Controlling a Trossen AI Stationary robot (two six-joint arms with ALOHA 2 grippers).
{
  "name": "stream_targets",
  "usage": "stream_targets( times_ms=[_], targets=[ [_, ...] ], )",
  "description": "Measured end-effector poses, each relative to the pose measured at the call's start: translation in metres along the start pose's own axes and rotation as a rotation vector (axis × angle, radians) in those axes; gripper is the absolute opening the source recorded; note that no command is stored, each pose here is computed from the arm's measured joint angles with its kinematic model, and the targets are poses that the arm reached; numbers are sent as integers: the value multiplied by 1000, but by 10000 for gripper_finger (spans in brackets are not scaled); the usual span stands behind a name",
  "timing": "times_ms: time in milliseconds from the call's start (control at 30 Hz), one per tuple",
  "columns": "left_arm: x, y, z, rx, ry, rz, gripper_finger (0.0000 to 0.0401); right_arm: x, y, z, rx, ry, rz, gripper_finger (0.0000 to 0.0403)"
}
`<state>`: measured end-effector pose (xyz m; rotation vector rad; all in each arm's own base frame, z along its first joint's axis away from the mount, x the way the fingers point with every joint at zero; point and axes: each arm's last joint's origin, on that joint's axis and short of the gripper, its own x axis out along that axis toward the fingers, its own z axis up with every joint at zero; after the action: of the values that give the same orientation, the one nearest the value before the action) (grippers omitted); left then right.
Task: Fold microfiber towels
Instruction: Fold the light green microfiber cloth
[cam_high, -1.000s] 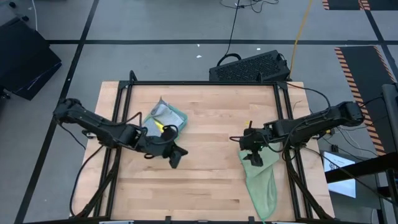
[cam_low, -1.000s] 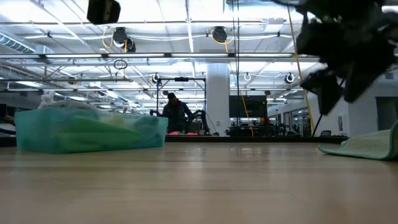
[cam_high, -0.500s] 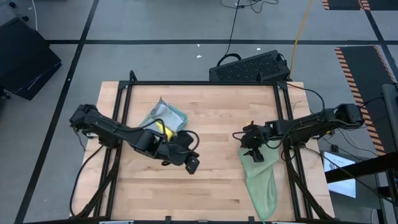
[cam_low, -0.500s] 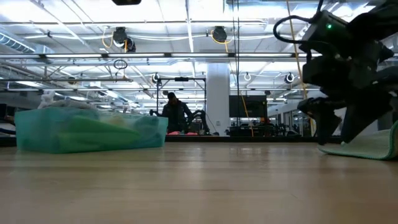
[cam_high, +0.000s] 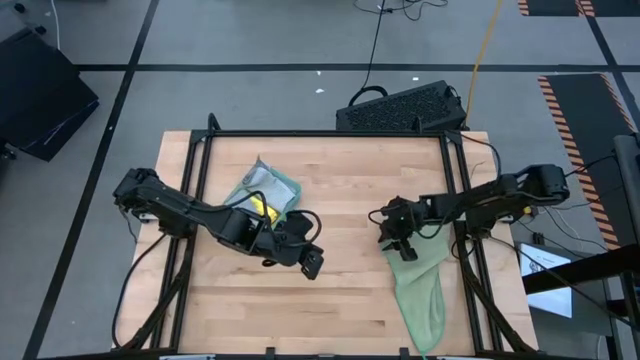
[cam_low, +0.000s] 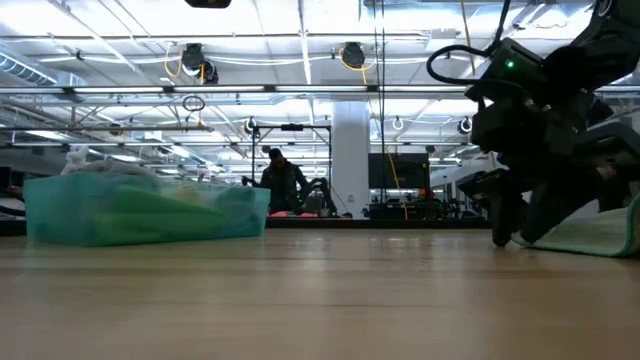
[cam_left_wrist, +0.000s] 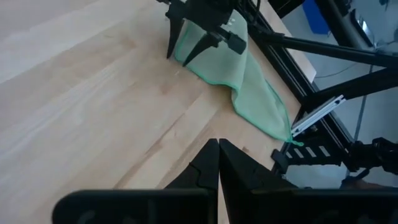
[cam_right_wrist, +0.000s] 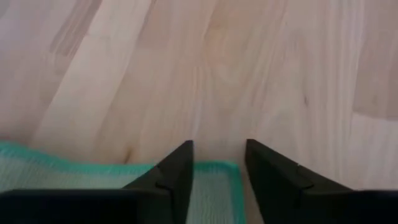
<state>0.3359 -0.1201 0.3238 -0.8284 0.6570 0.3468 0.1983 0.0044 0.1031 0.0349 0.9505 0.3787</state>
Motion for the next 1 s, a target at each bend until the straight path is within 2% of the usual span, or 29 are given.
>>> stream_targets(
  times_ms=[100,200,267,433,567,733,833,1000],
  targets=[
    [0,0,0,3,1,0,12,4,-2,2,-5,-22,-7,94],
    [1,1,2,27,-2,4,12,4,-2,3,39,-31,-28,31],
    [1,2,4,45,-5,8,12,3,-2,3,73,-37,-35,9],
    [3,5,9,93,-38,35,12,-8,4,6,145,-70,1,4],
    [5,11,16,127,-49,71,12,-26,8,17,175,-155,-7,1],
    [7,17,23,154,-54,100,12,-44,14,21,168,-224,-15,6],
    [7,18,25,167,-58,105,12,-45,15,15,141,-166,-19,27],
    [8,19,26,169,-57,108,12,-35,12,7,49,-64,-19,92]
  ],
)
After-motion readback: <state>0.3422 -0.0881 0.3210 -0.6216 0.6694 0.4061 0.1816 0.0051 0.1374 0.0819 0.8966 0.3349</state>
